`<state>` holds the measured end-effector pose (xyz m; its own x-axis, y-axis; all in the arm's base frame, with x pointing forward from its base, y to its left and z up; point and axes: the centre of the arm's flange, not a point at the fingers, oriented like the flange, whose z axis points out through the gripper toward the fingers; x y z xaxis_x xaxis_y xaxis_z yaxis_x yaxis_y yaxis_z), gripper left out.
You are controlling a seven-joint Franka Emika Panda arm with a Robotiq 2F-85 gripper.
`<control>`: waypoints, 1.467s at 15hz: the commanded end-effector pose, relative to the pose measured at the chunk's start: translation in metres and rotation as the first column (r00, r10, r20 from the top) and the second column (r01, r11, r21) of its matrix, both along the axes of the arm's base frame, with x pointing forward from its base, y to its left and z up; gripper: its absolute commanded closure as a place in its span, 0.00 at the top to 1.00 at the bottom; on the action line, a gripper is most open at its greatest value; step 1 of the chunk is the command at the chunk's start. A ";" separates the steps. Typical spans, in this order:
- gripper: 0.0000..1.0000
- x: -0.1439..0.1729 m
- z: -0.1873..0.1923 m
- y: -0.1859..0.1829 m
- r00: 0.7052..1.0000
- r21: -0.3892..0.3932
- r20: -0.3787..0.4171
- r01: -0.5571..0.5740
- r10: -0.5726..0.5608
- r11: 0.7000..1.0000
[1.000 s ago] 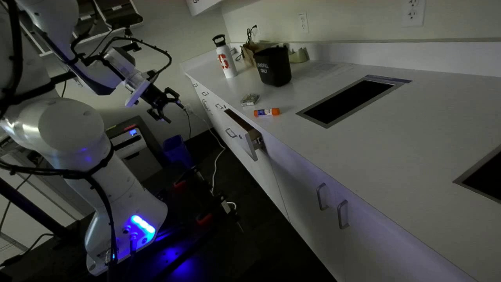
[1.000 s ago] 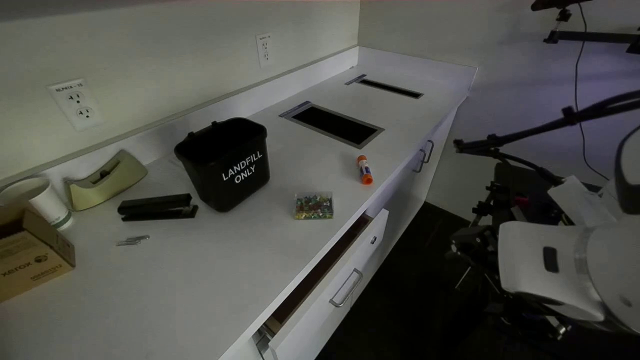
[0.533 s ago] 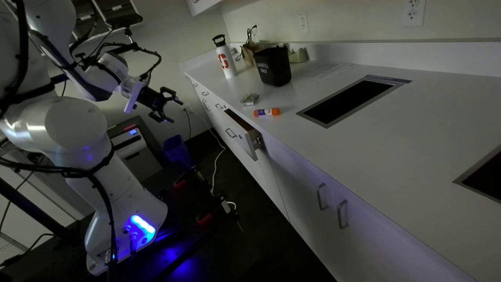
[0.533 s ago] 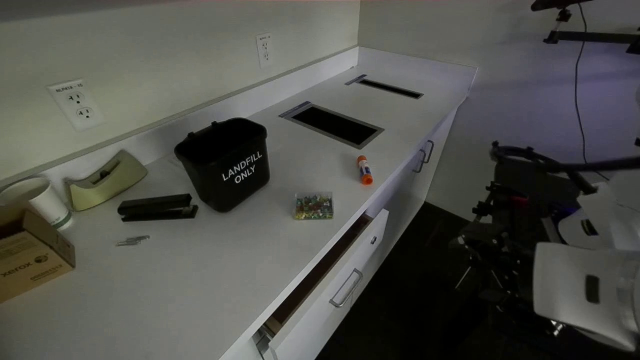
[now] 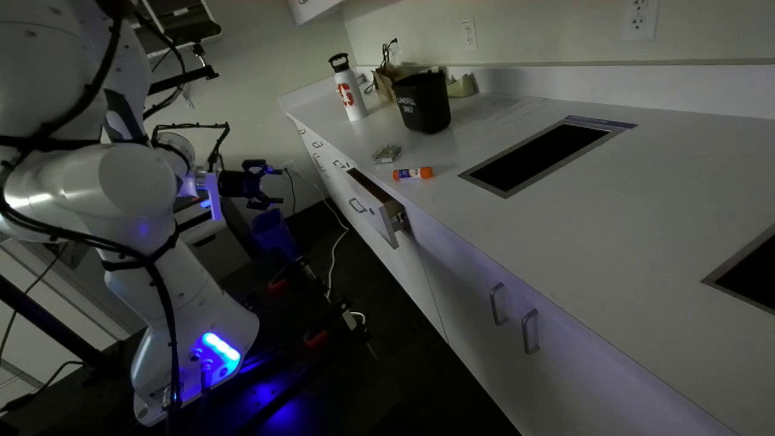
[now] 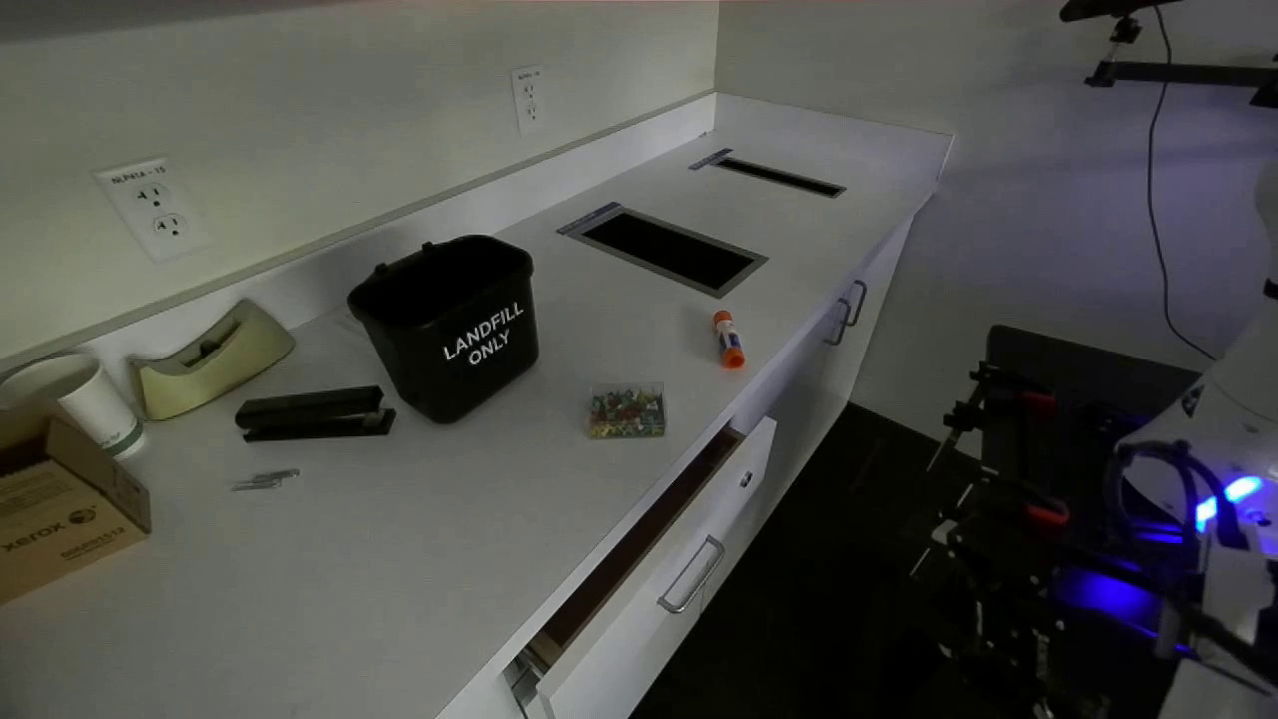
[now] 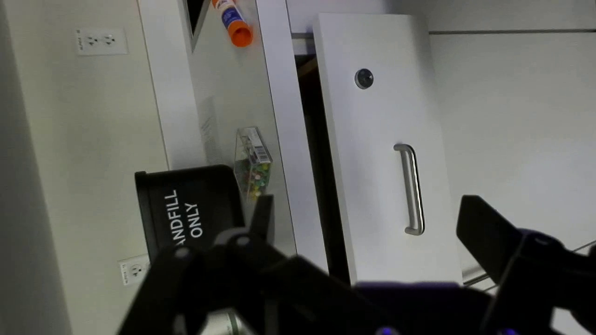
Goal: Open the first drawer from the right on the cabinet
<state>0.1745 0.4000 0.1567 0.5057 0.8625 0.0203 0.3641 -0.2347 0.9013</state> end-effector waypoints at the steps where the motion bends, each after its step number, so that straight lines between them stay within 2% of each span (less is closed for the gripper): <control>1: 1.00 0.010 -0.074 0.032 0.991 -0.007 0.115 0.071 -0.069 0.997; 7: 1.00 0.037 -0.156 0.046 0.961 -0.083 0.247 0.149 -0.124 0.985; 8: 1.00 0.026 -0.133 0.024 0.976 -0.072 0.194 0.116 -0.100 0.991; 11: 1.00 0.036 -0.155 0.029 0.969 -0.085 0.214 0.144 -0.124 0.986; 14: 1.00 0.037 -0.156 0.033 0.968 -0.079 0.217 0.149 -0.129 0.986; 16: 1.00 0.047 -0.167 0.039 0.959 -0.127 0.277 0.097 -0.058 0.987; 19: 1.00 0.073 -0.190 0.046 0.948 -0.165 0.318 0.041 0.014 0.985; 22: 1.00 0.101 -0.213 0.050 0.935 -0.201 0.354 0.047 0.028 0.978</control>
<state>0.2505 0.4346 -0.0294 0.5040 0.8624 0.0470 0.0706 -0.0953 0.9929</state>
